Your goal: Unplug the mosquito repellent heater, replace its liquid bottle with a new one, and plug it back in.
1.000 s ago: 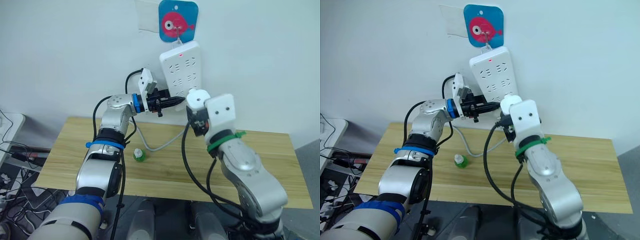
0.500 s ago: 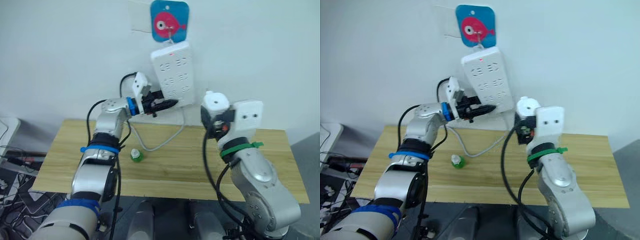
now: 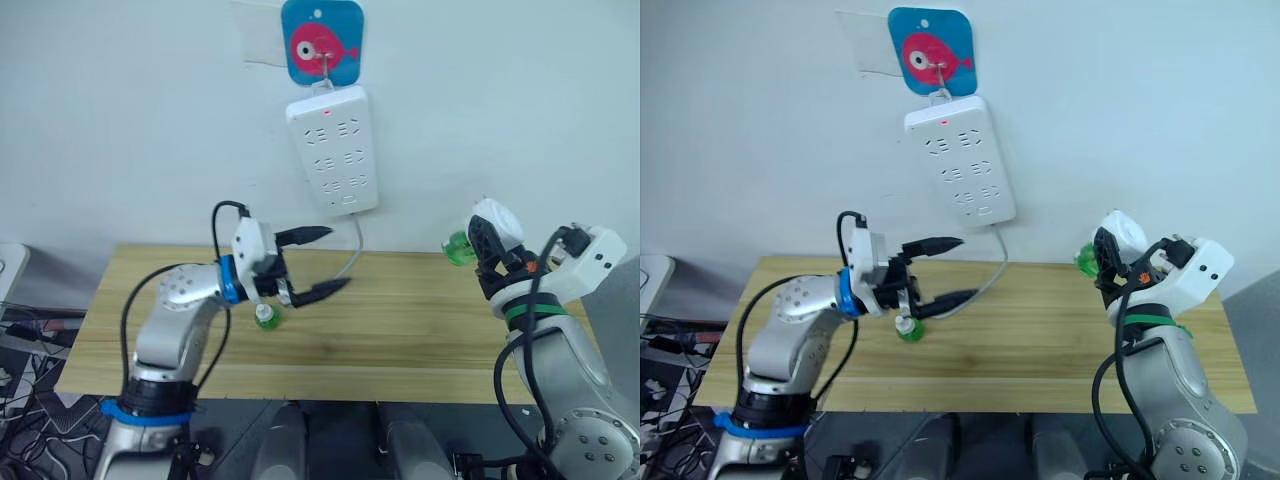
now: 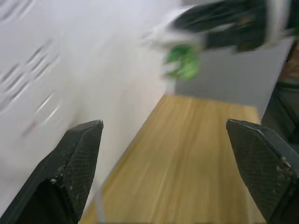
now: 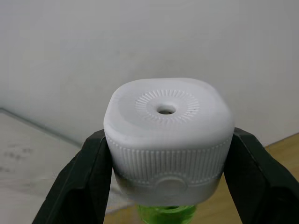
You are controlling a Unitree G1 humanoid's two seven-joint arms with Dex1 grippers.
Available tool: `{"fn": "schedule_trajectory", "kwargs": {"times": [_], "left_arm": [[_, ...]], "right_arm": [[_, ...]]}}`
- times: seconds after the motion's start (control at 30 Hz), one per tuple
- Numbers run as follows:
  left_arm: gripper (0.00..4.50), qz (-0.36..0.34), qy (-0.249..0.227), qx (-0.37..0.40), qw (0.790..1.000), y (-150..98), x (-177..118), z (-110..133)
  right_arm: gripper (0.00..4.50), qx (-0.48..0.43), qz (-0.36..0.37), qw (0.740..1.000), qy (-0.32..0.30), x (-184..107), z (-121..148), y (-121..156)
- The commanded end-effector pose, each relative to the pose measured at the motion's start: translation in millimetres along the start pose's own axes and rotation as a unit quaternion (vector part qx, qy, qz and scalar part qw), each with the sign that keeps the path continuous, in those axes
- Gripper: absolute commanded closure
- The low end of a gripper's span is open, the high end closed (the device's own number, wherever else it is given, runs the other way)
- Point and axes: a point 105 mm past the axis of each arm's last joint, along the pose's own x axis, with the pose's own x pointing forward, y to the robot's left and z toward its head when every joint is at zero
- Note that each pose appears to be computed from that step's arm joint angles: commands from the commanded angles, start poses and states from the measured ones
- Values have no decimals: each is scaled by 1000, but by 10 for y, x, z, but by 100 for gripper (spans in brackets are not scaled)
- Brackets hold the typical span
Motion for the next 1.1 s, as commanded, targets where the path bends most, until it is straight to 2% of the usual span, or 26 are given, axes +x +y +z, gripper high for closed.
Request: {"fn": "schedule_trajectory", "kwargs": {"times": [0.03, 0.13, 0.3, 0.83, 0.93, 1.1], "left_arm": [[4, -3, -40, 39, 998, -144, 248, 119], [4, -6, -65, 48, 997, -202, 404, 126], [4, 16, -82, 62, 995, -121, 544, 108], [4, 12, -82, 102, 991, -44, 623, 13], [60, 10, -76, 106, 991, -32, 619, -5], [222, 6, -68, 106, 992, -48, 601, -53]], "right_arm": [[158, 262, 35, 963, 49, -97, -238, 261], [158, 290, 51, 953, 73, -119, -246, 317], [158, 319, 57, 942, 89, -126, -263, 387], [158, 323, 67, 938, 109, -177, -306, 472], [158, 320, 67, 939, 110, -171, -311, 479], [158, 316, 67, 940, 112, -175, -316, 479]]}}
